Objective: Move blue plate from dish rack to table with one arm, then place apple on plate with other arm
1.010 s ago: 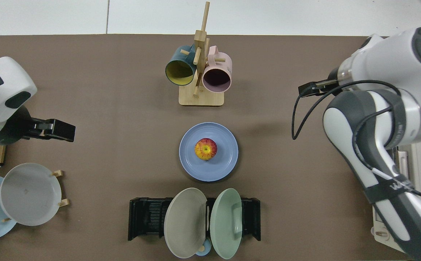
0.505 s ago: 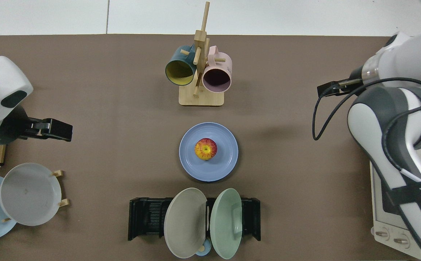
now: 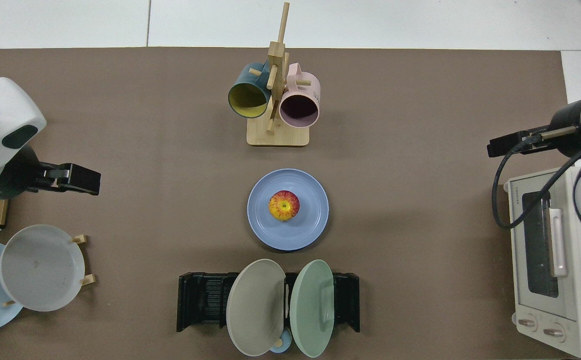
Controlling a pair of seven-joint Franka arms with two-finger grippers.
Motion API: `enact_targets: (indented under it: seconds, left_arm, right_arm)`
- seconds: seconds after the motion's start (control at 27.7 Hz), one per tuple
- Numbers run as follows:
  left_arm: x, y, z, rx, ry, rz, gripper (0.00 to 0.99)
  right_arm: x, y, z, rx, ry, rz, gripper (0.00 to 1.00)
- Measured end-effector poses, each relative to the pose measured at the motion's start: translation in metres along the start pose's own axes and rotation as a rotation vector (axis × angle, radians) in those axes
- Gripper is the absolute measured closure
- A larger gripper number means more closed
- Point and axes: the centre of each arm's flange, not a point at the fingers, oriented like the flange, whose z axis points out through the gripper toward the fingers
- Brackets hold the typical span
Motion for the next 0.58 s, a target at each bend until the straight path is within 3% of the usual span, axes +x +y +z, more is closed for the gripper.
enact_targets:
  seconds: [0.58]
  left_arm:
    - [0.000,0.000,0.000,0.000,0.000,0.000,0.000]
  right_arm:
    - [-0.008,0.031,0.002,0.001,-0.033,0.055,0.00]
